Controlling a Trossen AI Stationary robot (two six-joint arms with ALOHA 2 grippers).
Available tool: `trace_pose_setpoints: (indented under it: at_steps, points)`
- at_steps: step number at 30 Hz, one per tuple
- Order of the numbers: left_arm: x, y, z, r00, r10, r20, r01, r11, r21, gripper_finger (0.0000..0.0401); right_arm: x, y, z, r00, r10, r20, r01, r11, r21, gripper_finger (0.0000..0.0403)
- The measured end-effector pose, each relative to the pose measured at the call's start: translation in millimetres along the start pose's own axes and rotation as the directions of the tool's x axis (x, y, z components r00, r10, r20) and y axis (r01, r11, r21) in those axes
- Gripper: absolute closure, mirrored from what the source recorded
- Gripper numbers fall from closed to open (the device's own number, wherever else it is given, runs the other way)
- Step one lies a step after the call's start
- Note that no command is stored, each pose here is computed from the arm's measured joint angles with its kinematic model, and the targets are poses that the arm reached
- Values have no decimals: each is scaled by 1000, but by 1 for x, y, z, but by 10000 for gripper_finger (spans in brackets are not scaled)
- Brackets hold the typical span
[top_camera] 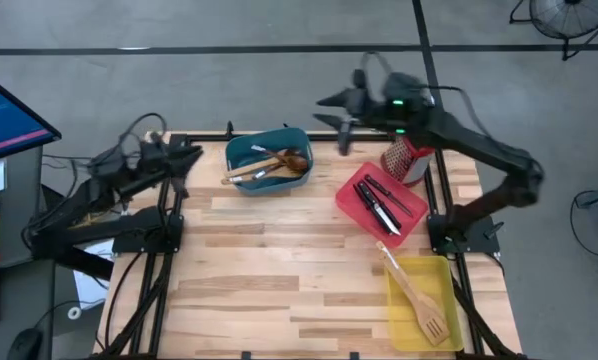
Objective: Pick & Place Kitchen Items
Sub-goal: Return to Home Position
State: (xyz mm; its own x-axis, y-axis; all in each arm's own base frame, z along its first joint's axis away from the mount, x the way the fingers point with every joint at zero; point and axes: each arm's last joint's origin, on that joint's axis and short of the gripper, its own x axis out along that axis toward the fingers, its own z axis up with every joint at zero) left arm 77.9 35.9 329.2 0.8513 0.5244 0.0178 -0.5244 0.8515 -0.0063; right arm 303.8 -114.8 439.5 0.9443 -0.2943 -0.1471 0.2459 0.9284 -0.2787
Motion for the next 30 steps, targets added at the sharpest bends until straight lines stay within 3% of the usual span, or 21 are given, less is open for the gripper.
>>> trace_pose_setpoints:
  at_steps: [3,6,9,16,23,30]
  points:
    - [-17,3,2,999,4,45,-3,1000,-5,389,-43,0,6,999,32,33,-32,999,-1,309]
    - [-30,5,2,997,-3,80,4,1000,-11,394,-81,5,0,996,48,79,-47,999,-7,384]
    - [-39,7,-4,993,-2,115,5,1000,-21,400,-107,12,-17,991,40,125,-42,999,17,384]
    - [-34,6,-38,997,-4,72,7,999,-43,400,-140,31,-71,966,-3,259,-17,997,72,394]
    - [-22,2,-60,994,-78,80,82,996,-47,400,-147,44,-122,945,-35,325,-10,991,137,397]
    - [-12,0,-83,996,-84,33,86,994,-64,400,-147,57,-163,932,-42,360,-22,985,171,399]
